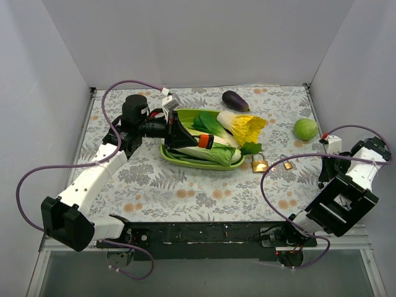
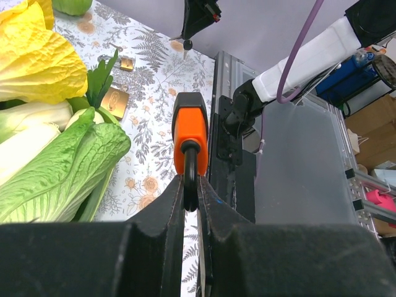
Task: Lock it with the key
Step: Place the key at the corner of the board.
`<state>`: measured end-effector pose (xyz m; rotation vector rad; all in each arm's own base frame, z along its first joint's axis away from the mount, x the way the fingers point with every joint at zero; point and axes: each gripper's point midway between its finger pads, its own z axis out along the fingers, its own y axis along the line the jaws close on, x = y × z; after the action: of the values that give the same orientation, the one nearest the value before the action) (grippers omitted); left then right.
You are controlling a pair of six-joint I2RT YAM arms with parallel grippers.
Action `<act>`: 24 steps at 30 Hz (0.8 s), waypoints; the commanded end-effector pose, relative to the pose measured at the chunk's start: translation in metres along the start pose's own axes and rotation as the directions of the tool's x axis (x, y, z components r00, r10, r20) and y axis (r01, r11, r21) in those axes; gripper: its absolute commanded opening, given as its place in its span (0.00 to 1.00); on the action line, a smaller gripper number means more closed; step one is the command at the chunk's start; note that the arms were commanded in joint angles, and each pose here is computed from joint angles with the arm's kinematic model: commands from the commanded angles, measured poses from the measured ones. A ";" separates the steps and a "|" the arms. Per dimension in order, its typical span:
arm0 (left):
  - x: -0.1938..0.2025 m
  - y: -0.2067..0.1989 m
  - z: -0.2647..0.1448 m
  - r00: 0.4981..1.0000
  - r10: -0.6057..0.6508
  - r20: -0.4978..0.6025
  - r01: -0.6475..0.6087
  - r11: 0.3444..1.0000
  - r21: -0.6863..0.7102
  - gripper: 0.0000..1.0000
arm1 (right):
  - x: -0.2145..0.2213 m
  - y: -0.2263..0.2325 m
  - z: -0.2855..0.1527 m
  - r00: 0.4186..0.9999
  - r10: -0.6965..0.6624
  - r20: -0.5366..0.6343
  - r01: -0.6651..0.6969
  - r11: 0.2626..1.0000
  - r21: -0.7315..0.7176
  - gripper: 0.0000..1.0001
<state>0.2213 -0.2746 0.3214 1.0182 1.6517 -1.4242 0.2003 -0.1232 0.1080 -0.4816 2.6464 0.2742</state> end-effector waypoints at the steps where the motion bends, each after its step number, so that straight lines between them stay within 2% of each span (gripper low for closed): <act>1: -0.019 -0.007 -0.001 0.999 0.040 0.021 -0.041 0.999 0.012 0.00 | -0.004 -0.029 0.008 0.999 -0.009 0.035 0.005 0.992 0.128 0.01; 14: -0.016 -0.002 0.002 1.000 -0.008 0.007 0.008 1.000 0.012 0.00 | 0.013 -0.037 0.043 0.997 0.071 0.005 -0.071 0.991 0.117 0.01; 24: -0.011 -0.003 0.000 1.000 -0.007 0.004 0.007 1.000 0.000 0.00 | 0.007 -0.024 0.063 0.999 0.037 -0.008 -0.037 0.997 0.066 0.01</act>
<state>0.2295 -0.2781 0.3130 0.9827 1.7232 -1.4497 0.2205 -0.1390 0.0504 -0.3914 2.6764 0.1721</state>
